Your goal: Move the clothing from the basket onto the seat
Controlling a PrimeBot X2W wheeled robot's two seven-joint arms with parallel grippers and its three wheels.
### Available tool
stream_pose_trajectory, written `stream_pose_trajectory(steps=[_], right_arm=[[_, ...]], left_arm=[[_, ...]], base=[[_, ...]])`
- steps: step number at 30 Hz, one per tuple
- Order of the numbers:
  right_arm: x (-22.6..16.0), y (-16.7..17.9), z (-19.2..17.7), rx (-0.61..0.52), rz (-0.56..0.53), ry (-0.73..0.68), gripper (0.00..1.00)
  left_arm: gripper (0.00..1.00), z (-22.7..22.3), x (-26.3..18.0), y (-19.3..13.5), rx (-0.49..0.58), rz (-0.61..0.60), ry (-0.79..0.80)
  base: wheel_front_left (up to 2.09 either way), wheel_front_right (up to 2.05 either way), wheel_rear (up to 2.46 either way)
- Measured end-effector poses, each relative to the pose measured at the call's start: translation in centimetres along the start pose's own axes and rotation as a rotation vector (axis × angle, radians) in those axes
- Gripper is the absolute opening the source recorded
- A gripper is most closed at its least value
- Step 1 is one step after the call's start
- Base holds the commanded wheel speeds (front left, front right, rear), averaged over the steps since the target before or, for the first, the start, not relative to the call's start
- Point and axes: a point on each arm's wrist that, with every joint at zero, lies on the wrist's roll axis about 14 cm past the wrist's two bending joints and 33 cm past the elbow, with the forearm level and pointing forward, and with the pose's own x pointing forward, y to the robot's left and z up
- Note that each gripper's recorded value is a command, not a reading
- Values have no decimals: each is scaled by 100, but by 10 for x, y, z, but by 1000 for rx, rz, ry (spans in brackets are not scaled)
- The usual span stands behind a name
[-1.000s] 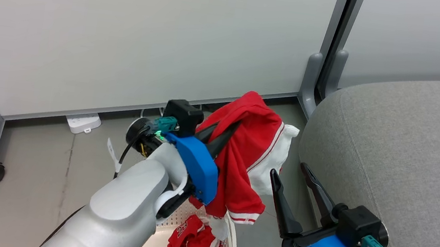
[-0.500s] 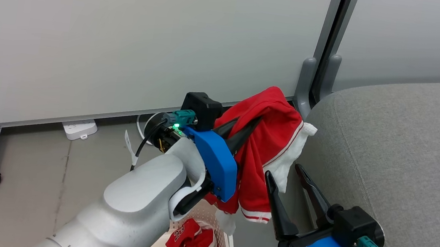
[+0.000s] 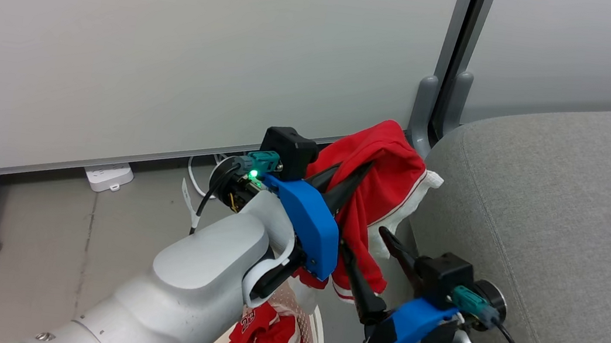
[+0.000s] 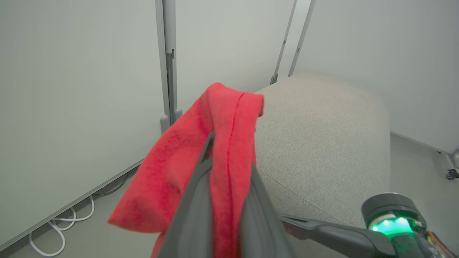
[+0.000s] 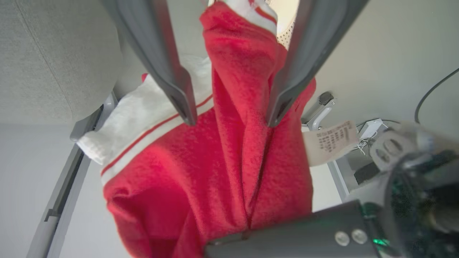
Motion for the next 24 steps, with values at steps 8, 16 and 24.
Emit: stream_pose_trajectory(steps=[8,16,24], right_arm=[[23,7,-17,-39,58,130,100],[36,11,-24,-82,92,189,0],[40,10,-21,-88,95,173,0]], left_arm=[[0,2,-1,-4,-10,-6,-9],[0,5,-2,-7,-20,-10,-17],[0,9,-3,-8,-24,-11,-27]], base=[[0,0,0],[0,0,0],[0,0,0]])
